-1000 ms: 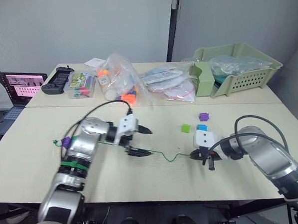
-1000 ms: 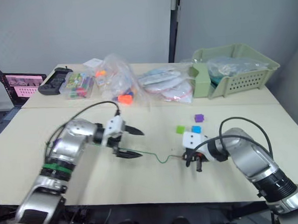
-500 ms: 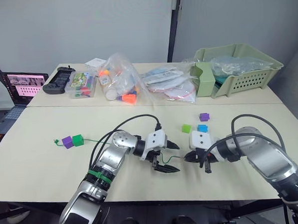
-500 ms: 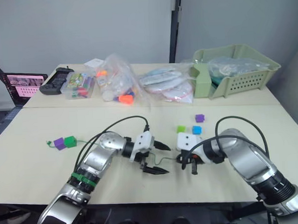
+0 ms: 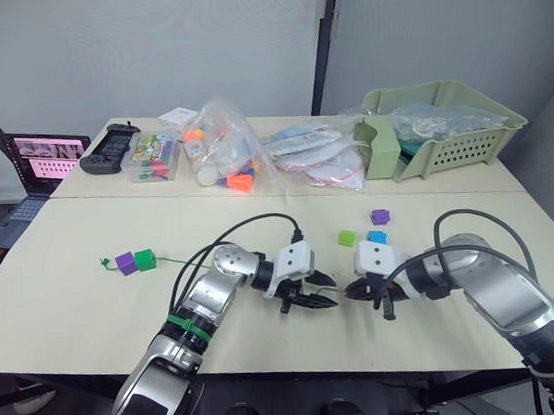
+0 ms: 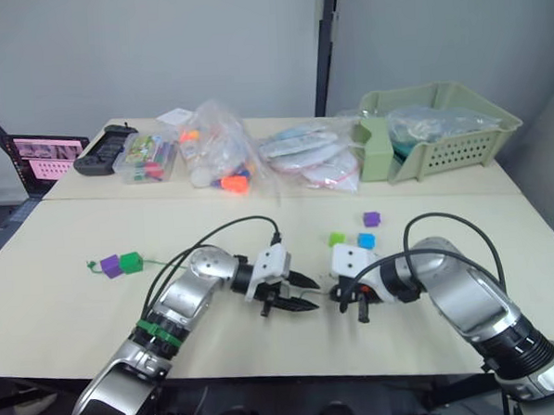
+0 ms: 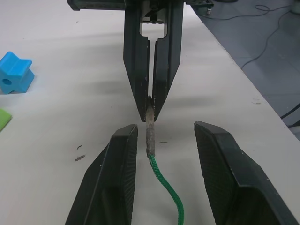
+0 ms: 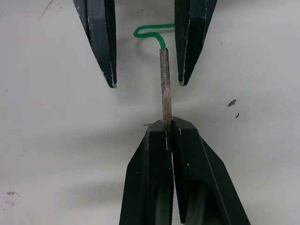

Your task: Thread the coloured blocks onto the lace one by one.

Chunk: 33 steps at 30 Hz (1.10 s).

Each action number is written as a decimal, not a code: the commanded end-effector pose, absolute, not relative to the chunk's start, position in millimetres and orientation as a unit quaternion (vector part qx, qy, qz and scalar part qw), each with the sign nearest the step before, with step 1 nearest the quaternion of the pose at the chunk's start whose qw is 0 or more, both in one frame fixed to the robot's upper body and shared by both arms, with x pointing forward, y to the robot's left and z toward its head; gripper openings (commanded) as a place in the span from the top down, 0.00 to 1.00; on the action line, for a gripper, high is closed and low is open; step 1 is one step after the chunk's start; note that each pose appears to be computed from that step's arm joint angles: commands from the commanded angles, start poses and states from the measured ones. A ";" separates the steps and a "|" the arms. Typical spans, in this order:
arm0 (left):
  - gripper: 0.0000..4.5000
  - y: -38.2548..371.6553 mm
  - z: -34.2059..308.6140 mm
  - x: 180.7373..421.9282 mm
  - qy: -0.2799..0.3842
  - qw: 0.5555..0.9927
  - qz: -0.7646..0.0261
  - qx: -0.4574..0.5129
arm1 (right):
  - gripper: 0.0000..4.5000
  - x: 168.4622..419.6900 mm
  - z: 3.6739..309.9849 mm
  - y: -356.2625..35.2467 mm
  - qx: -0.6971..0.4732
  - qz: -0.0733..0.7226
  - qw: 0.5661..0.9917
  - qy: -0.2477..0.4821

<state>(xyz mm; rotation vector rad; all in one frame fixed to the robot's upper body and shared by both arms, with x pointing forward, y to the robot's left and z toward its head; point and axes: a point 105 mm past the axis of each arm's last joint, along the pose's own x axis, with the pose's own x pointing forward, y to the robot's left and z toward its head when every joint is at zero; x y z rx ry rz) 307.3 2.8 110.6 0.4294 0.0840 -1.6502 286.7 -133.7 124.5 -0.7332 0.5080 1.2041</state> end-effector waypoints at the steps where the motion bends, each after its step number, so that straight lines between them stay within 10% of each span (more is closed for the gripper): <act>1: 0.56 -0.2 119.3 310.2 0.020 0.657 -0.726 0.202 | 1.00 287.1 137.2 -133.4 -0.336 0.544 0.739 0.212; 9: 0.99 -1.6 118.0 310.3 0.023 0.654 -0.728 0.203 | 1.00 287.5 137.6 -132.9 -0.335 0.544 0.740 0.211; 18: 0.99 -3.5 119.5 312.2 0.020 0.656 -0.727 0.204 | 1.00 286.2 137.4 -131.4 -0.326 0.542 0.744 0.215; 30: 1.00 15.3 128.1 328.4 0.008 0.693 -0.692 0.203 | 0.01 294.9 170.2 -186.5 -0.309 0.436 0.823 0.193; 33: 1.00 21.9 127.7 330.5 0.009 0.699 -0.686 0.201 | 0.01 295.4 179.1 -205.4 -0.313 0.394 0.844 0.184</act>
